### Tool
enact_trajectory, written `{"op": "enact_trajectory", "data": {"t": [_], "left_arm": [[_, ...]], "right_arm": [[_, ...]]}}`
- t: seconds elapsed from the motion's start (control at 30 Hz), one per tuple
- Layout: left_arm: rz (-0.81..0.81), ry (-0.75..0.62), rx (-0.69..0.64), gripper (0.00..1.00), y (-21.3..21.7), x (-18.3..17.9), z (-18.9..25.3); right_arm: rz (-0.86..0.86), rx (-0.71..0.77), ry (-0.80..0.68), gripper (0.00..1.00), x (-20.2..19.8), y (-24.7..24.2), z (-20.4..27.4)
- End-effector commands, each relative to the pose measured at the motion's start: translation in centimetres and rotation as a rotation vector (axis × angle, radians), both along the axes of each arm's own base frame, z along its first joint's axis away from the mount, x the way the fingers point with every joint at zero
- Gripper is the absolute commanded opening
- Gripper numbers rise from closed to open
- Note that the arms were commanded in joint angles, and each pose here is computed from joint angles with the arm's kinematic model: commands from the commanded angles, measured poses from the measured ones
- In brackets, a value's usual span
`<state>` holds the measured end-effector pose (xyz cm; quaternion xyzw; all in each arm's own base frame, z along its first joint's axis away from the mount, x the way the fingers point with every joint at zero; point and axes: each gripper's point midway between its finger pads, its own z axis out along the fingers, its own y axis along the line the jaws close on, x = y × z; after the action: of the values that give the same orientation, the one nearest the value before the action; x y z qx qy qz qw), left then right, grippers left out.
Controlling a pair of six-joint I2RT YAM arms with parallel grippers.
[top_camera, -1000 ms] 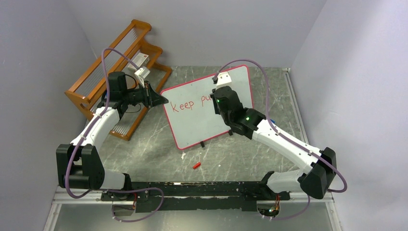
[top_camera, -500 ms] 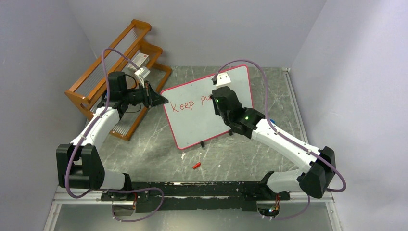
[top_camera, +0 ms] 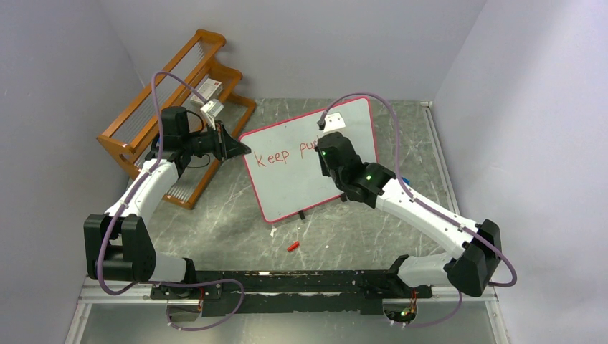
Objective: Write a sentence on the whiteboard
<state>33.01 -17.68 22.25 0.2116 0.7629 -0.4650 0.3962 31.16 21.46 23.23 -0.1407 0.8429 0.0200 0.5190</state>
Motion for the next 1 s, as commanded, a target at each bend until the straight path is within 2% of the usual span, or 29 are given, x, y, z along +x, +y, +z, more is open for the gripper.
{"op": "enact_trajectory", "data": {"t": [0.0, 0.33, 0.57, 0.97], "left_arm": [[0.022, 0.011, 0.110, 0.05, 0.3, 0.4, -3.5], [0.026, 0.013, 0.113, 0.05, 0.3, 0.5, -3.6], [0.024, 0.013, 0.113, 0.05, 0.3, 0.5, -3.7], [0.024, 0.012, 0.113, 0.05, 0.3, 0.5, -3.6]], "right_arm": [[-0.004, -0.005, 0.041, 0.00, -0.7, -0.6, -1.2], [-0.004, 0.011, 0.035, 0.00, -0.8, -0.7, -0.9], [-0.013, 0.048, -0.031, 0.00, -0.3, -0.7, 1.1], [-0.023, 0.030, -0.050, 0.00, 0.5, -0.4, 1.1]]}}
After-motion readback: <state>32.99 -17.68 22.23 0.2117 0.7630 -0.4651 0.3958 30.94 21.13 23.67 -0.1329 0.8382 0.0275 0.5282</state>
